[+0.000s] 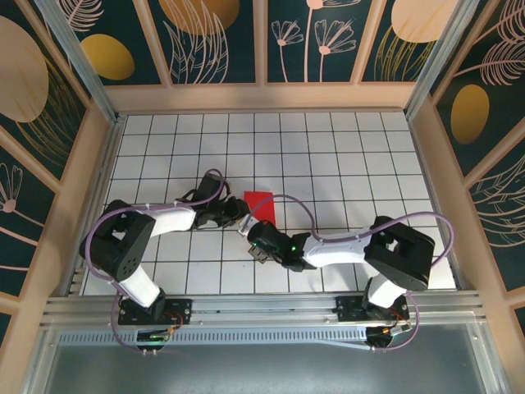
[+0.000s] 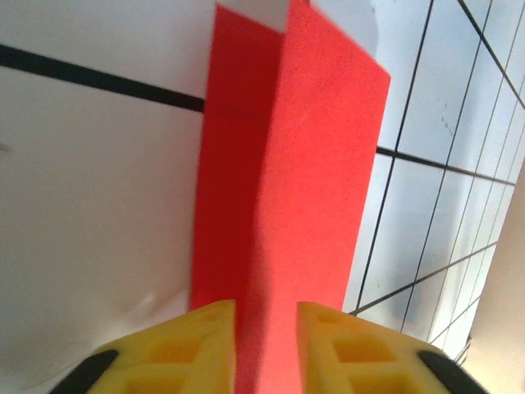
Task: Fold a paper plane with a square sheet of paper (fold left side to right side)
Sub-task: Third fold the triangle at the center of the table.
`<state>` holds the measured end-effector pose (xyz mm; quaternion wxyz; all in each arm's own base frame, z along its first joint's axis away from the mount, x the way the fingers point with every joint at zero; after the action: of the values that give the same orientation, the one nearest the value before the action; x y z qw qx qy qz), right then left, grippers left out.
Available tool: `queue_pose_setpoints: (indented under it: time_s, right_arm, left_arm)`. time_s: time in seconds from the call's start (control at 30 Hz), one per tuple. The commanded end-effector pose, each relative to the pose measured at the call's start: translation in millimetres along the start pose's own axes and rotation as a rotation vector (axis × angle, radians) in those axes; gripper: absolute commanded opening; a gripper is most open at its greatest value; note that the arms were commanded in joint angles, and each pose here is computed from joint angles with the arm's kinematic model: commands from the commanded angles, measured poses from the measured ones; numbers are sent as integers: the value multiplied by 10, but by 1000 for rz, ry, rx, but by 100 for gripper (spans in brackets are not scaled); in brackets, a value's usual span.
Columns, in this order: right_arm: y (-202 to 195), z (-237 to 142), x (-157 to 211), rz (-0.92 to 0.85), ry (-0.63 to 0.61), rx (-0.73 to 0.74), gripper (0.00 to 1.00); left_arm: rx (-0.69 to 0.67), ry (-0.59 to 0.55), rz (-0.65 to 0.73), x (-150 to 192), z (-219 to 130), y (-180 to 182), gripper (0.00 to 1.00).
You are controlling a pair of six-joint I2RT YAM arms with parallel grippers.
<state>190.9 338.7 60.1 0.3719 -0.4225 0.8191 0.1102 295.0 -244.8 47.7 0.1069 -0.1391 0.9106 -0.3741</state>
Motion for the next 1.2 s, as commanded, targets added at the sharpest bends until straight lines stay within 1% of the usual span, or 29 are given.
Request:
queue_pose_setpoints:
  time_s: [0.0,0.1,0.17,0.3,0.43,0.63,0.67,0.73,0.77,0.8,0.93,1.17]
  right_arm:
    - [32,-84,17,123,18,-127,0]
    - [49,-103,16,227,29,-245,0]
    - [78,-115,23,282,37,-318,0]
    - [166,-106,29,351,55,-426,0]
    - [227,-91,12,396,63,-495,0]
    - [229,-88,17,427,74,-531,0]
    - [227,-85,29,433,80,-536,0]
    - [213,-81,60,441,85,-536,0]
    - [210,-84,69,445,87,-538,0]
    - [195,-85,73,451,85,-537,0]
    - [181,-91,97,460,89,-537,0]
    - [145,-78,130,481,96,-533,0]
  left_arm:
    - [-31,-57,38,-177,-238,14,30]
    - [-52,-99,60,-275,-392,42,33]
    - [-59,-114,98,-318,-448,-6,31]
    - [-17,-98,162,-348,-439,-154,20]
    - [31,-51,176,-335,-313,-256,10]
    - [24,29,228,-249,-8,-398,4]
    - [2,55,226,-216,109,-337,3]
    - [-18,90,230,-143,230,-287,2]
    - [-10,90,240,-168,273,-359,1]
    - [-15,97,240,-162,320,-350,1]
    - [-37,121,241,-118,444,-288,0]
    - [-77,138,236,-77,520,-135,0]
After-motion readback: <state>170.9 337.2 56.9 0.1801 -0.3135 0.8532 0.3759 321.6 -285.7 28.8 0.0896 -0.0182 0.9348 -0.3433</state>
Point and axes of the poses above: each hand's point on the last joint's axis, 136 mm out from that joint toward the fingers, its own z axis out along the fingers, its own y axis along the line the jaws close on, x = y × z, the point moved 1 cm from there along -z, back along the fingers, and after that the axes turned 1 degree about z, right-handed, at the moved point
